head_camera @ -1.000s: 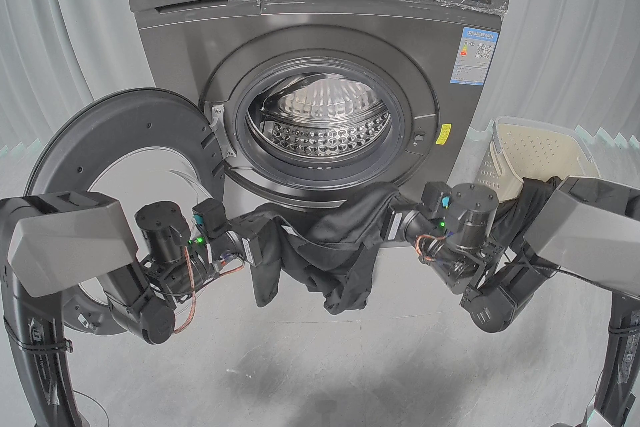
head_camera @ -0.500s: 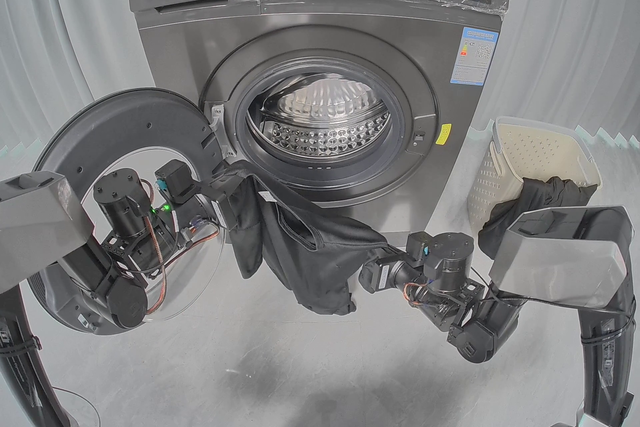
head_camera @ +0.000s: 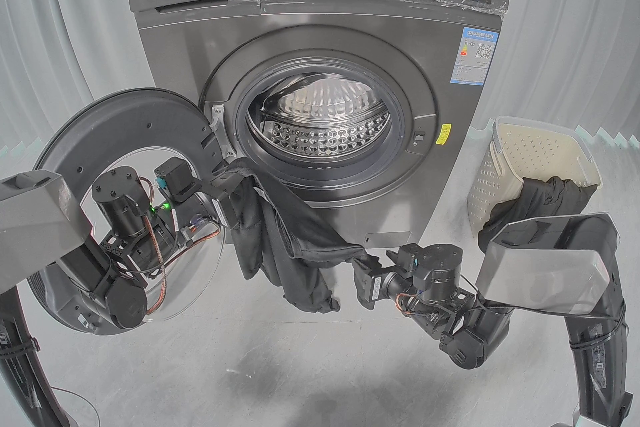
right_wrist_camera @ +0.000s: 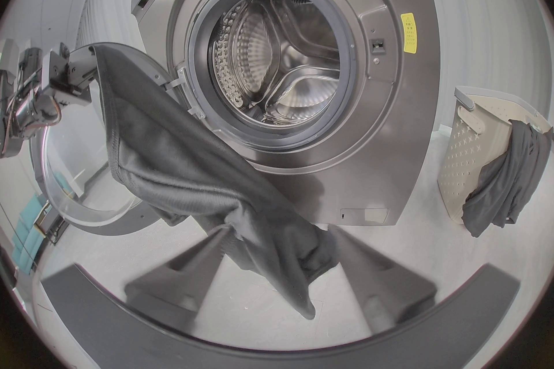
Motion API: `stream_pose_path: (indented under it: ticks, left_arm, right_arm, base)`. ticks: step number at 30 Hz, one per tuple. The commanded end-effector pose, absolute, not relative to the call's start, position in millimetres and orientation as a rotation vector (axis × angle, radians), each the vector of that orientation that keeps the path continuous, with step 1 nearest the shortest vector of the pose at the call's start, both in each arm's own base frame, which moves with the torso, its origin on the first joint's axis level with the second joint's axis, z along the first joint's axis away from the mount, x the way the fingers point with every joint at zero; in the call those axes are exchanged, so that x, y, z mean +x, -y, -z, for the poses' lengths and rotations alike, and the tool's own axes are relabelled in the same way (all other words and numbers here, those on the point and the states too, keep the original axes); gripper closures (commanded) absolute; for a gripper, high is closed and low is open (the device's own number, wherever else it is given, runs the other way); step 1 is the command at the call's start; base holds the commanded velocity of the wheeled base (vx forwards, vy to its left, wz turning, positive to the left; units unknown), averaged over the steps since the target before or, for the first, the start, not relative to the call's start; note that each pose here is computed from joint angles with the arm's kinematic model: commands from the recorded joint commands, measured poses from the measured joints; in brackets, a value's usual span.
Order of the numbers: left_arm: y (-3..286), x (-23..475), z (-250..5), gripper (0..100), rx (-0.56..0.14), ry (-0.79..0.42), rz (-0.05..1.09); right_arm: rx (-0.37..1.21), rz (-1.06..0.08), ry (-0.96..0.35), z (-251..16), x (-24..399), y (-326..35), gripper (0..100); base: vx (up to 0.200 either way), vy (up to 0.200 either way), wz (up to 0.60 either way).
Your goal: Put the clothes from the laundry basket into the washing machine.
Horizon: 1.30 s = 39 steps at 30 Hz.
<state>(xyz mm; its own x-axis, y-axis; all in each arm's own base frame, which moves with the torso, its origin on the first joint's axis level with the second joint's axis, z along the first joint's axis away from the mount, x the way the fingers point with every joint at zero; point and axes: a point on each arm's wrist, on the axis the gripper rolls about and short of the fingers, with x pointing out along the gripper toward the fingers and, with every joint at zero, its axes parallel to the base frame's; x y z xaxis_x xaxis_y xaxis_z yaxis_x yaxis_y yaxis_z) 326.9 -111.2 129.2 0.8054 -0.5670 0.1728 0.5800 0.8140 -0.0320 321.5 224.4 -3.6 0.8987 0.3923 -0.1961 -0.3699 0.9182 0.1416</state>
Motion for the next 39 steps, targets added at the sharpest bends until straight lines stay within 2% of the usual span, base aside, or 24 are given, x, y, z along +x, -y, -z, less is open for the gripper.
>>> stream_pose_path:
  ticks: [1,6,10,25,30,39]
  left_arm:
    - [112.2,326.9,-127.7,100,-0.084,0.154,0.616]
    - [112.3,327.3,-127.5,100,-0.084,0.154,0.616]
    - [112.7,326.7,-126.8,100,-0.084,0.151,0.618]
    - [117.7,328.6,-118.9,100,-0.079,0.131,0.626]
    - [117.7,328.6,-118.9,100,-0.081,0.131,0.626]
    - [117.1,328.6,-118.6,100,-0.084,0.128,0.625]
  right_arm:
    - [0.078,-0.413,-0.265,22.1,319.3,-229.1,0]
    - [0.042,-0.448,-0.319,45.8,308.9,-240.2,0]
    - [0.029,-0.462,-0.321,52.2,308.5,-245.3,0]
    - [0.042,-0.679,-0.178,29.4,315.6,-286.2,0]
    - [0.045,-0.693,-0.173,25.0,327.4,-298.3,0]
    - [0.050,-0.706,-0.167,40.3,343.8,-317.4,0]
  base:
    - [0.000,0.000,0.00]
    - [0.000,0.000,0.00]
    - [0.000,0.000,0.00]
    - [0.000,0.000,0.00]
    - [0.000,0.000,0.00]
    - [0.000,0.000,0.00]
